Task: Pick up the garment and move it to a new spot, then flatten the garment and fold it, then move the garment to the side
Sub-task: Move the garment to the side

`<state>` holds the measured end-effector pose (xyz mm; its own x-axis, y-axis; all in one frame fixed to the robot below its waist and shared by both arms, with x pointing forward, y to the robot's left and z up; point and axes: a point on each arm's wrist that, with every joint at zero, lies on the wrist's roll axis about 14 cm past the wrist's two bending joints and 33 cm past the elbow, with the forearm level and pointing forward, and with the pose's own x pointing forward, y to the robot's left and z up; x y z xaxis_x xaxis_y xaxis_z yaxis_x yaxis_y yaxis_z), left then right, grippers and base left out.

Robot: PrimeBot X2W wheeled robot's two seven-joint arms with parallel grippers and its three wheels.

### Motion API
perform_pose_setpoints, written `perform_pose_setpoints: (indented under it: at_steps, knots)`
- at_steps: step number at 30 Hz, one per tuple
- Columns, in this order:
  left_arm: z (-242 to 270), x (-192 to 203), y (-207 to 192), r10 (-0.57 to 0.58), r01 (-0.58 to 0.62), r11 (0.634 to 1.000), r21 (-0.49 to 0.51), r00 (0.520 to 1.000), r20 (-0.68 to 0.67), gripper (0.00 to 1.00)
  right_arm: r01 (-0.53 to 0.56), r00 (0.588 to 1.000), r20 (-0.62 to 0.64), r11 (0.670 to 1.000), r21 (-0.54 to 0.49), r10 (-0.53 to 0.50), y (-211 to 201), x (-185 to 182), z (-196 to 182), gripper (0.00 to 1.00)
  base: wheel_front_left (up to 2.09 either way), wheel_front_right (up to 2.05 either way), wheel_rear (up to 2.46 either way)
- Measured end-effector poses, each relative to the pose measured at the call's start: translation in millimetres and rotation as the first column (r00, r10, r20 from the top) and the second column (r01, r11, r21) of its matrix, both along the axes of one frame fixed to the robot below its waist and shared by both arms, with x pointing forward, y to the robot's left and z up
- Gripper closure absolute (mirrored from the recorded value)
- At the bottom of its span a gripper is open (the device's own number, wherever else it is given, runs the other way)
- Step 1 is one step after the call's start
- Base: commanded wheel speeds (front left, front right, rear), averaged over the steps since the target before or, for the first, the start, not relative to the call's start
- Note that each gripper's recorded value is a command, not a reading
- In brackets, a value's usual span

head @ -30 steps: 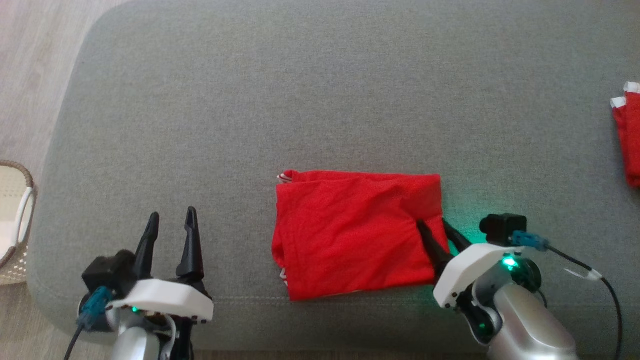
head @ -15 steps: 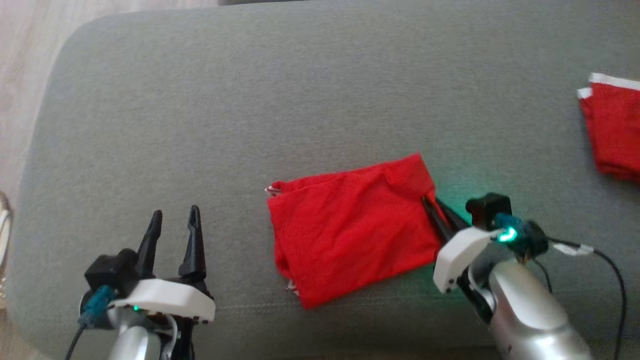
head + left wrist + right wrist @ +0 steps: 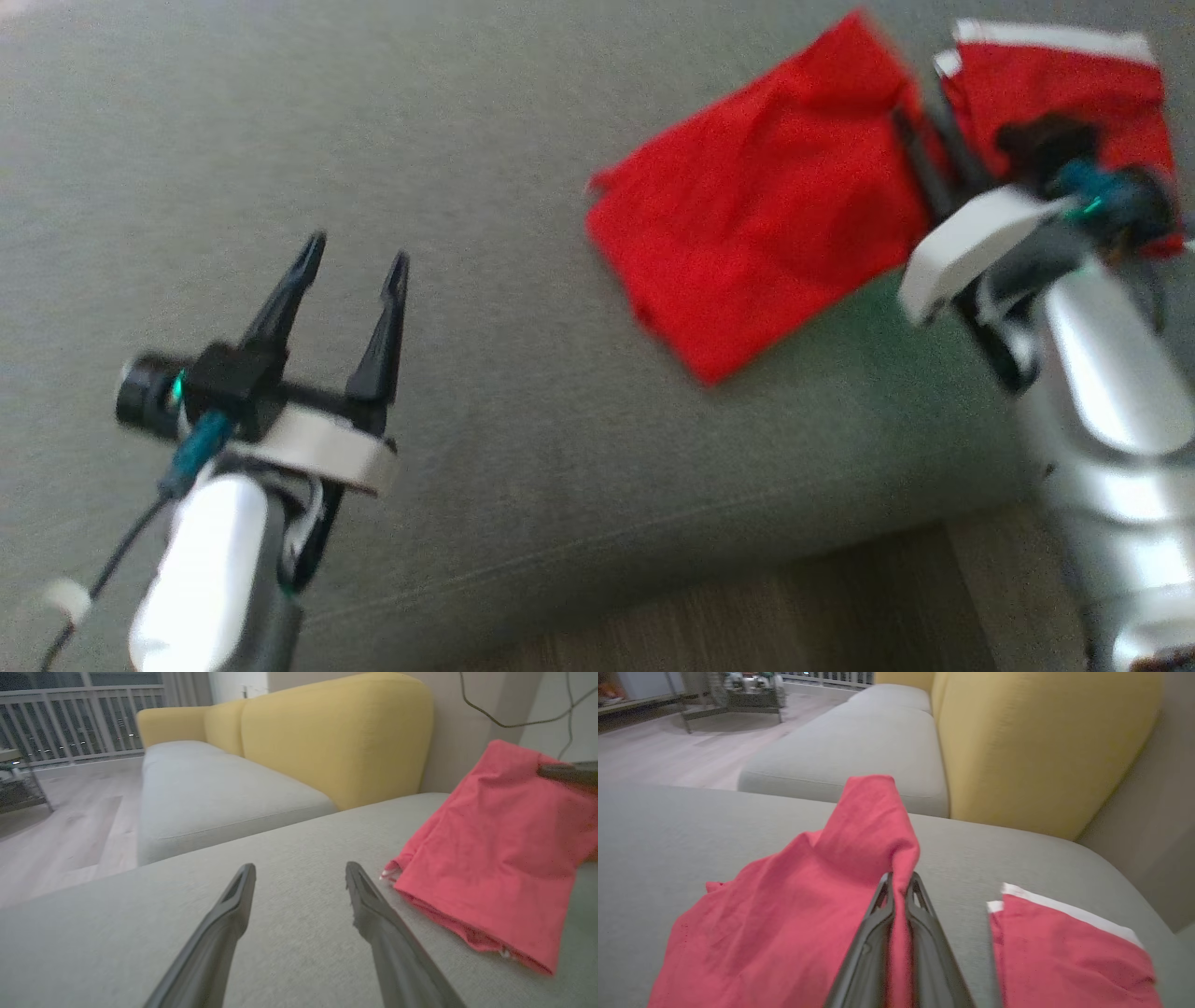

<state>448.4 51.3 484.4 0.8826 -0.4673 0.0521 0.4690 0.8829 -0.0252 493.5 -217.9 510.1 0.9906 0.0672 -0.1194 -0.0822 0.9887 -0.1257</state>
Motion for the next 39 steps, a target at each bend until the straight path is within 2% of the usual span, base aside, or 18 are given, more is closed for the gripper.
perform_pose_setpoints:
  at_steps: [5, 9, 13, 16, 20, 26, 27, 28, 32, 39]
  knots:
    - [-10, 24, -45, -0.192, 0.189, 0.979, 0.080, 0.981, 0.039, 0.00, 0.159, 0.987, 0.008, 0.987, 0.009, -0.159, -64, 11, 10, 1.00, 0.00, 0.00, 0.00]
    - [-29, 29, -84, -0.371, 0.364, 0.921, 0.138, 0.928, 0.029, 0.00, 0.285, 0.959, 0.012, 0.959, 0.011, -0.285, -112, 17, 11, 1.00, 0.00, 0.00, 0.00]
    - [-46, 33, -109, -0.485, 0.477, 0.864, 0.161, 0.874, 0.013, 0.00, 0.398, 0.917, 0.013, 0.917, -0.020, -0.398, -155, 15, 7, 1.00, 0.00, 0.00, 0.00]
    - [-58, 39, -120, -0.527, 0.521, 0.840, 0.150, 0.850, -0.001, 0.00, 0.465, 0.885, 0.002, 0.884, -0.048, -0.465, -178, 8, 0, 1.00, 0.00, 0.00, 0.00]
    - [-71, 43, -131, -0.557, 0.554, 0.823, 0.129, 0.830, -0.016, 0.00, 0.501, 0.863, -0.024, 0.860, -0.092, -0.505, -190, 1, -15, 1.00, 0.00, 0.00, 0.00]
    - [-76, 46, -132, -0.555, 0.555, 0.826, 0.099, 0.831, -0.030, 0.00, 0.528, 0.846, -0.034, 0.844, -0.091, -0.532, -194, -2, -23, 1.00, 0.00, 0.00, 0.00]
    - [-76, 46, -131, -0.551, 0.551, 0.828, 0.100, 0.834, -0.031, 0.00, 0.529, 0.845, -0.034, 0.844, -0.095, -0.533, -195, -2, -23, 0.04, 0.00, 0.00, 0.00]
    - [-75, 47, -129, -0.543, 0.543, 0.834, 0.097, 0.839, -0.033, 0.00, 0.530, 0.844, -0.033, 0.843, -0.094, -0.535, -195, -2, -23, 0.00, 0.00, 0.00, 0.00]
    - [-67, 50, -122, -0.509, 0.509, 0.857, 0.087, 0.861, -0.022, 0.00, 0.525, 0.849, -0.017, 0.848, -0.076, -0.528, -190, 1, -16, 0.00, 0.00, 0.00, 0.00]
    - [-51, 46, -106, -0.413, 0.413, 0.910, 0.037, 0.911, -0.022, 0.00, 0.460, 0.887, 0.070, 0.887, -0.038, -0.457, -164, 15, 17, 0.00, 0.00, 0.00, 0.00]
